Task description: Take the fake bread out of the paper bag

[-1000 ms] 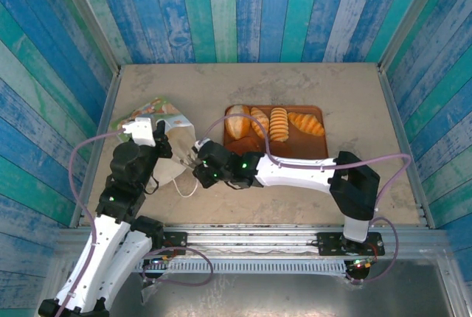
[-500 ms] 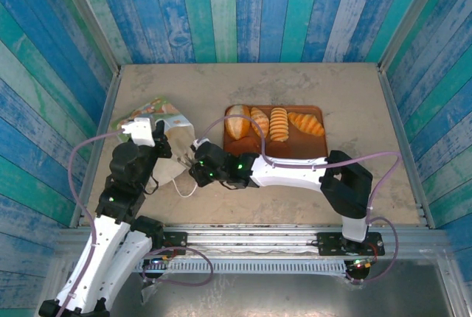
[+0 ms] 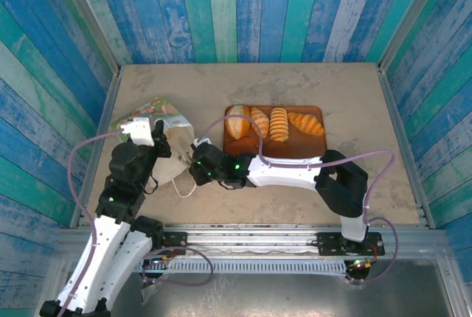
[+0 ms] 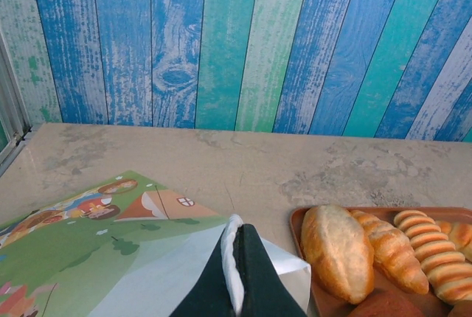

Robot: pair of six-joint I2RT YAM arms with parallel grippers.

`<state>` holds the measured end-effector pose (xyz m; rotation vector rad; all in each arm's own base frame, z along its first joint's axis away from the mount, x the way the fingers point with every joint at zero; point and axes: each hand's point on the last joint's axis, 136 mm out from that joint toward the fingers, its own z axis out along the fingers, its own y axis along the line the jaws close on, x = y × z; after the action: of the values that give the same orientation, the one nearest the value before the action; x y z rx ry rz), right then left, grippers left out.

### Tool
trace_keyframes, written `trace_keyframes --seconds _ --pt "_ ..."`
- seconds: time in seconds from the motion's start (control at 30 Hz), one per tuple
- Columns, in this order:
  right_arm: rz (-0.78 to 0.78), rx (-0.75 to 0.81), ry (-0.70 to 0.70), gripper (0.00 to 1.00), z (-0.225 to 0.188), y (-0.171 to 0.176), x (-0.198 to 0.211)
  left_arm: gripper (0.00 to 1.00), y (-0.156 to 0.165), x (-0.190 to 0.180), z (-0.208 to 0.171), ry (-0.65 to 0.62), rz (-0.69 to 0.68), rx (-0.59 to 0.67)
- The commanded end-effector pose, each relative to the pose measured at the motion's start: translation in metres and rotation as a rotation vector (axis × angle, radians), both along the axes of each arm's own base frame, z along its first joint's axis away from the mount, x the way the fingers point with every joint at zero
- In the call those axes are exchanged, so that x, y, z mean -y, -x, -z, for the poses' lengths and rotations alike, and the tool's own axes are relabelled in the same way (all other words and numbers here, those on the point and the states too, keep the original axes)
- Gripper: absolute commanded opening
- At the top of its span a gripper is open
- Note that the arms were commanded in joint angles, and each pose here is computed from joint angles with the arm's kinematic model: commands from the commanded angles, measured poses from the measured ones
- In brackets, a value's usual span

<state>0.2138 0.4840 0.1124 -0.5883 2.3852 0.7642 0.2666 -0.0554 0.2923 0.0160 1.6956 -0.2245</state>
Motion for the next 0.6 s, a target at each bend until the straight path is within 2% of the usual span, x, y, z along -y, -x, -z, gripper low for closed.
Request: trace_keyframes --seconds 0.0,0.57 --pt "-0.001 0.016 -0.055 0.37 -0.014 -0.003 -0.018 0.00 -0.001 -0.001 -0.003 0.015 -0.001 0.019" --pt "0.077 0.043 -0.105 0.40 -0.018 -0.036 -0.052 0.00 0.001 0.000 -0.004 0.019 0.003 0.022"
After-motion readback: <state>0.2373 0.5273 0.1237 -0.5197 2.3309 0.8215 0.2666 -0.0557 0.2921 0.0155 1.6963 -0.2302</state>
